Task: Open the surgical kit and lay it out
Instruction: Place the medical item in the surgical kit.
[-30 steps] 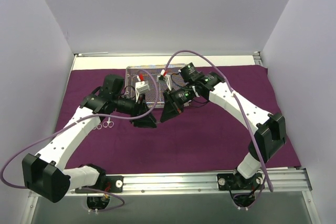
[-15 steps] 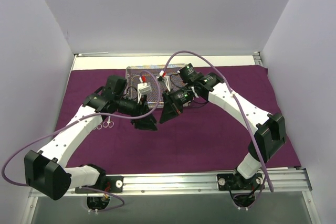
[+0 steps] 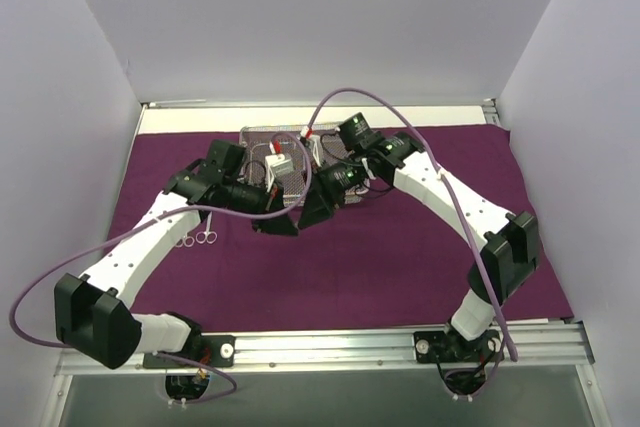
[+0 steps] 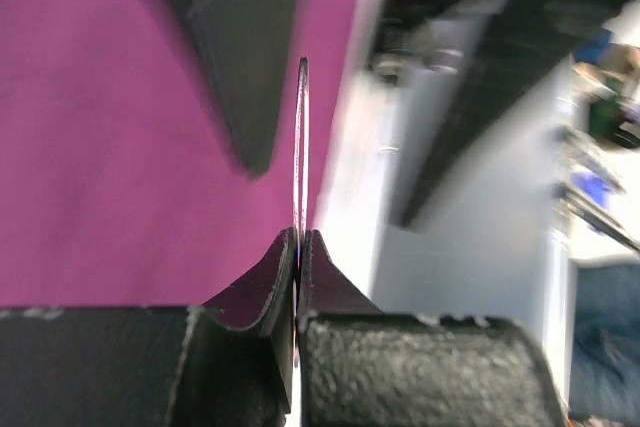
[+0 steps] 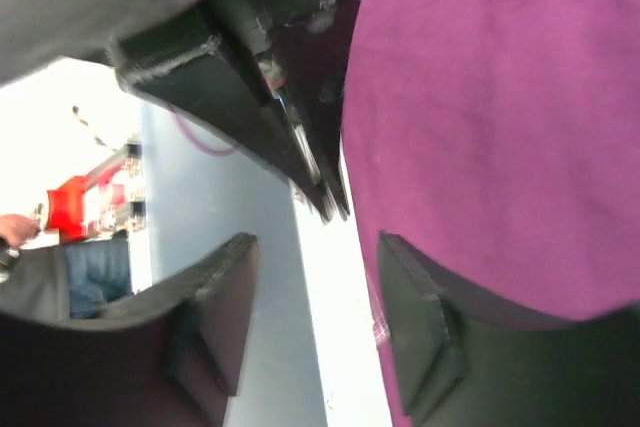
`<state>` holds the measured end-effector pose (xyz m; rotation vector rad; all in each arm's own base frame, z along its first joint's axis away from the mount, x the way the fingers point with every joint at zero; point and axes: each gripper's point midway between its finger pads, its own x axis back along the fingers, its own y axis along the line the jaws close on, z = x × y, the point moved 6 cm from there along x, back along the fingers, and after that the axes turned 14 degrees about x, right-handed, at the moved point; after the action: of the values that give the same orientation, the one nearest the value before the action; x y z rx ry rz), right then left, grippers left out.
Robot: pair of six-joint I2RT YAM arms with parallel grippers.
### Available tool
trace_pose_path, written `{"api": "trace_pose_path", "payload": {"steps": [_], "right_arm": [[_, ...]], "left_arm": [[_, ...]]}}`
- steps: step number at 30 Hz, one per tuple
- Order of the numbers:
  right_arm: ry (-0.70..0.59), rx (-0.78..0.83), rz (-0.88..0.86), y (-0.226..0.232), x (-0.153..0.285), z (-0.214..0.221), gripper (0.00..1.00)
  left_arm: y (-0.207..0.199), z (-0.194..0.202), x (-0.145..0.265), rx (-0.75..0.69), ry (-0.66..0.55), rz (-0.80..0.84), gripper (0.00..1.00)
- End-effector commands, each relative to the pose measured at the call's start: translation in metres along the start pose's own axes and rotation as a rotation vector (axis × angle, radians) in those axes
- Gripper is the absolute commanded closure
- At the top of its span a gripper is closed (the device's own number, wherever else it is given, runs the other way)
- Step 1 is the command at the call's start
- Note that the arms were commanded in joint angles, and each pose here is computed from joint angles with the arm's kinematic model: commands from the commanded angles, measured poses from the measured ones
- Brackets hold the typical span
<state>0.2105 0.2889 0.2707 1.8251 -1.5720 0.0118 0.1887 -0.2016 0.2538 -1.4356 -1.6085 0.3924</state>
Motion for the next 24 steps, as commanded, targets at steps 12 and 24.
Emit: {"api": "trace_pose_path", "payload": {"steps": [12, 24], "right_arm": [[-0.149, -0.273, 0.731, -0.09, 0.088, -0.027, 0.35], [-0.06, -0.324, 0.697, -0.088, 0.076, 0.013, 0.35]], "left_arm": [[0.115, 0.016, 0.129, 0.27, -0.301, -1.075, 0.98], [0.192, 0.031, 0.192, 0.571, -0.259, -1.218, 0.98]]}}
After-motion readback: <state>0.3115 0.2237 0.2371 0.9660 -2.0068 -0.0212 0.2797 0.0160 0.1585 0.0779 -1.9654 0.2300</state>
